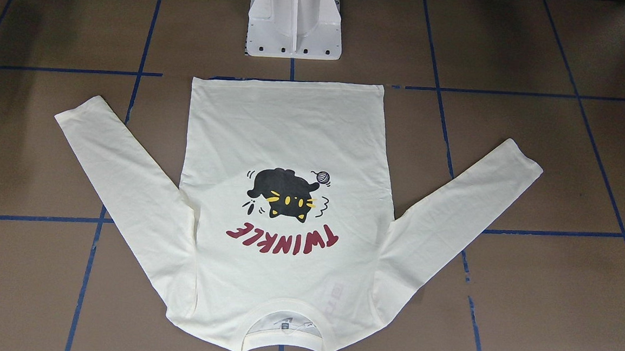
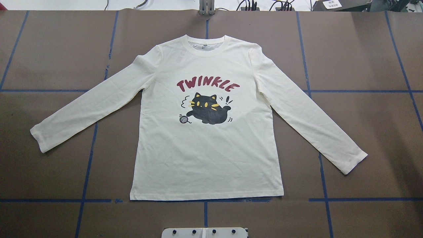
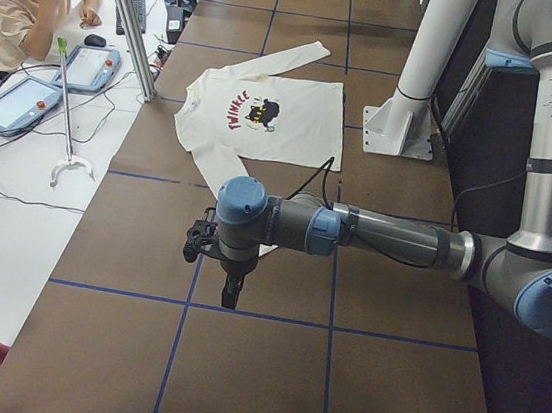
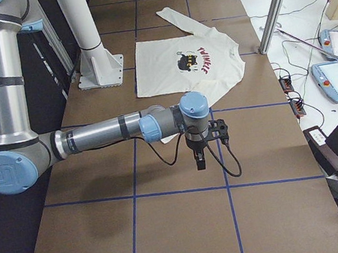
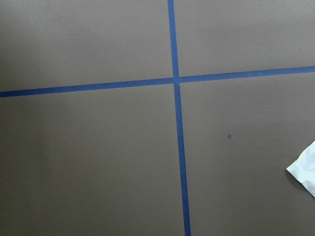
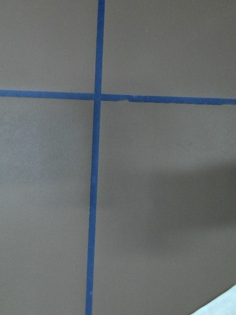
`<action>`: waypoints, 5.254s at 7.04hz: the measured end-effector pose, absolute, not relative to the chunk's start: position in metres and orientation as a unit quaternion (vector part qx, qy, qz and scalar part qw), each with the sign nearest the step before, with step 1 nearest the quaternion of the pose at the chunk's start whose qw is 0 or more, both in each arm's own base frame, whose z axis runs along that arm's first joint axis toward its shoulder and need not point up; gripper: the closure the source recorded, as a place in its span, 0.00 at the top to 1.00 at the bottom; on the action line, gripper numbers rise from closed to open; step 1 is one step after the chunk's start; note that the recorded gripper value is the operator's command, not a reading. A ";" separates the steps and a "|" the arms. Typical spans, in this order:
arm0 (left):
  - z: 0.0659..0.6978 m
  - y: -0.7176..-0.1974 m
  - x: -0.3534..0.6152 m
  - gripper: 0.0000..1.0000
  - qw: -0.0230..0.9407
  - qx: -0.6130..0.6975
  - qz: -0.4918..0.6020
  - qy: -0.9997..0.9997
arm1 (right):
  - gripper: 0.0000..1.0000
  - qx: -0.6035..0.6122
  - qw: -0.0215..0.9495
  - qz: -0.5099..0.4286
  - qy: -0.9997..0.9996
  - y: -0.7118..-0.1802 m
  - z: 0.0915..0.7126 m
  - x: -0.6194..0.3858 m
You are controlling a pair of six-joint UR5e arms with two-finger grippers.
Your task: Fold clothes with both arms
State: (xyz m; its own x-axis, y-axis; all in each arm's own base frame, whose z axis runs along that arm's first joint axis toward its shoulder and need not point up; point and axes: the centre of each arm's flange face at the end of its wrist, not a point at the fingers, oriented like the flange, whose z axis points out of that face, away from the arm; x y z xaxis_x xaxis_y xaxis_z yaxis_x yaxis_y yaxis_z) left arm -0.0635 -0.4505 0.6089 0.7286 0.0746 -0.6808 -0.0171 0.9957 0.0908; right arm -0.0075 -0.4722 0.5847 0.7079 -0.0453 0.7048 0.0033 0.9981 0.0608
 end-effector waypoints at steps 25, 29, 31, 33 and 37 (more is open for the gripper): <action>0.597 -0.455 -0.036 1.00 0.893 0.070 0.063 0.440 | 0.00 -0.015 0.894 0.036 -0.447 -0.356 0.597 -0.244; 0.590 -0.456 -0.036 1.00 0.892 0.077 0.067 0.440 | 0.00 -0.021 0.837 0.070 -0.542 -0.392 0.449 -0.252; 0.584 -0.457 -0.036 1.00 0.891 0.083 0.069 0.440 | 0.00 -0.022 0.831 0.105 -0.546 -0.453 0.340 -0.297; 0.573 -0.456 -0.035 1.00 0.887 0.090 0.073 0.447 | 0.00 -0.008 0.843 0.145 -0.519 -0.497 0.207 -0.369; 0.566 -0.457 -0.034 1.00 0.882 0.102 0.079 0.454 | 0.00 0.059 0.842 0.158 -0.512 -0.499 0.060 -0.573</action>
State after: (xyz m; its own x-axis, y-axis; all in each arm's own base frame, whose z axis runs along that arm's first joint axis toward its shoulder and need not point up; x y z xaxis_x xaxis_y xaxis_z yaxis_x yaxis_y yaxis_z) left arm -0.0338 -0.4567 0.5659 0.5752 0.2322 -0.7844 -0.0468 0.9666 0.2518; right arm -0.5732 -0.4987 0.0602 0.4255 0.2060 0.8812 -0.3263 0.9432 -0.0629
